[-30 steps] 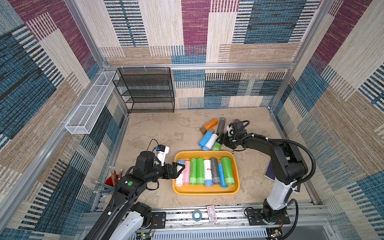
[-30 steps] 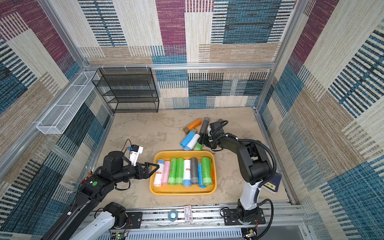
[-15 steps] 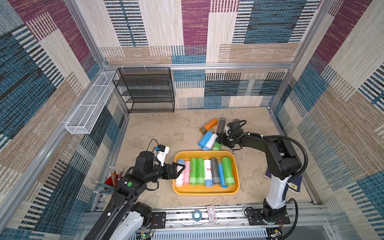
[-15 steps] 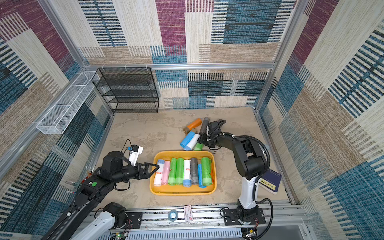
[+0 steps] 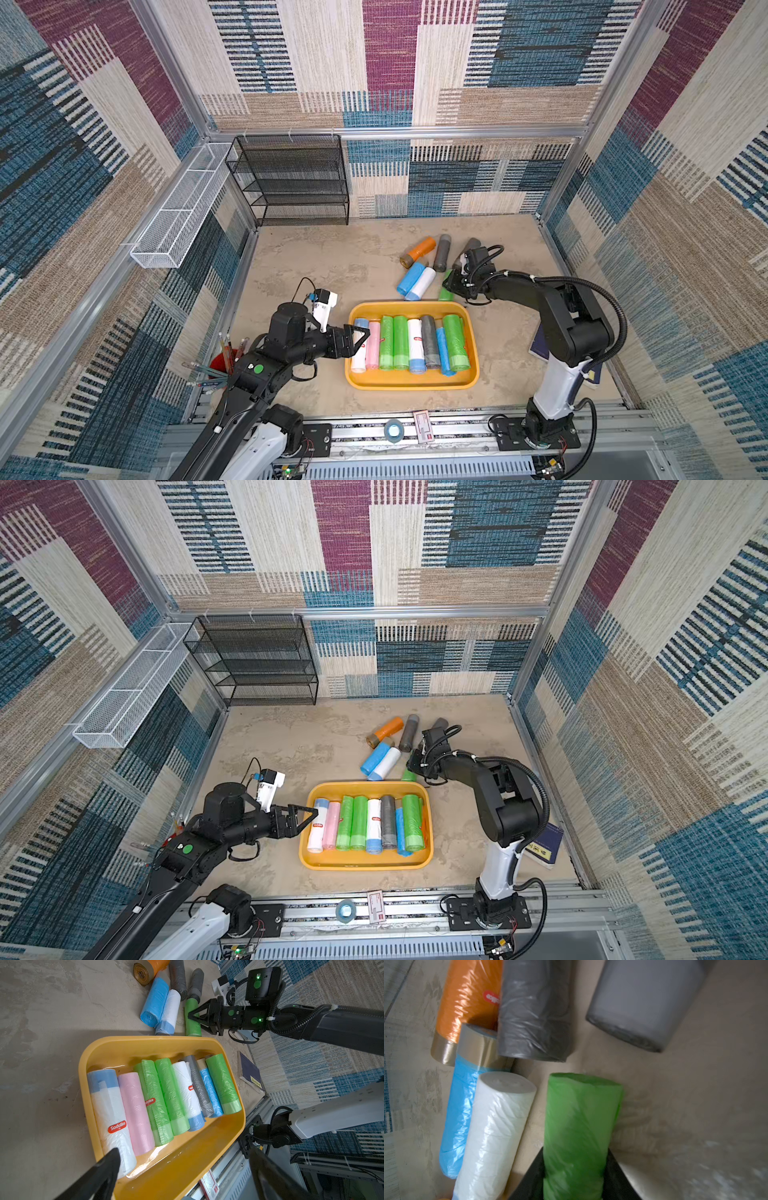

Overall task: Put the roll of trash bags into the storage box
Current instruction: Pick up the roll of trash bags from the center of the board.

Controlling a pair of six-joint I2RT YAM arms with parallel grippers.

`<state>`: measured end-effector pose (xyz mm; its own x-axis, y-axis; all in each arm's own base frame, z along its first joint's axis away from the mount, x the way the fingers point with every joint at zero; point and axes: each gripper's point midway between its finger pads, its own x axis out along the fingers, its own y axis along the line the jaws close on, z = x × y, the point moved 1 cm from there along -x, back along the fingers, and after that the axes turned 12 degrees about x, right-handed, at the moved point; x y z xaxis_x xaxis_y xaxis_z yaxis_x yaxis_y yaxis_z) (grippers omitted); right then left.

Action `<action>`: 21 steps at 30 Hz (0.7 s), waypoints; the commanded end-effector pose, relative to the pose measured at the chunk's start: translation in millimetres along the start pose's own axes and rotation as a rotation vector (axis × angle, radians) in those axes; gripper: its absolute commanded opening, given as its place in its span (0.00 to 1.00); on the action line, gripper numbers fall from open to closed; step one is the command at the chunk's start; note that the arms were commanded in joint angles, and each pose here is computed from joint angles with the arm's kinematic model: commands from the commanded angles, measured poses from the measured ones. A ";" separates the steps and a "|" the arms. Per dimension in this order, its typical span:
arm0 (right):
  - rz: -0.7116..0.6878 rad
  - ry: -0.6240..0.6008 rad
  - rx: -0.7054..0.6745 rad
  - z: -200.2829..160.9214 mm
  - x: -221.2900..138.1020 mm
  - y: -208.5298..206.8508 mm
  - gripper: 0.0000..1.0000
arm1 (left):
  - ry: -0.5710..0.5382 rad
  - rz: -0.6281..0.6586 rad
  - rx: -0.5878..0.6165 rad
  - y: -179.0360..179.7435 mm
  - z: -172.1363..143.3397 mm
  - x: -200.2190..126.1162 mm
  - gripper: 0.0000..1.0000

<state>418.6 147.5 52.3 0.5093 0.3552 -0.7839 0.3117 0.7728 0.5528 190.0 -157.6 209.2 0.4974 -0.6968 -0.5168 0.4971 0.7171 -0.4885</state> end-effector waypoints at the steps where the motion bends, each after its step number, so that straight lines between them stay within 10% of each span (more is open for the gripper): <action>1: 0.028 -0.076 0.010 14.2 -14.2 5.6 0.39 | -0.016 0.008 -0.005 1.4 3.7 0.1 0.97; 21: -0.120 -0.492 -0.114 98.5 -125.0 -9.6 0.38 | -0.020 0.042 -0.012 7.6 5.1 -1.7 0.97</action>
<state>424.8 54.3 153.0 0.7631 0.0539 -0.6441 0.3266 0.8278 0.4562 194.4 -152.2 205.6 0.5163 -0.6704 -0.5329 0.4695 0.7420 -0.4786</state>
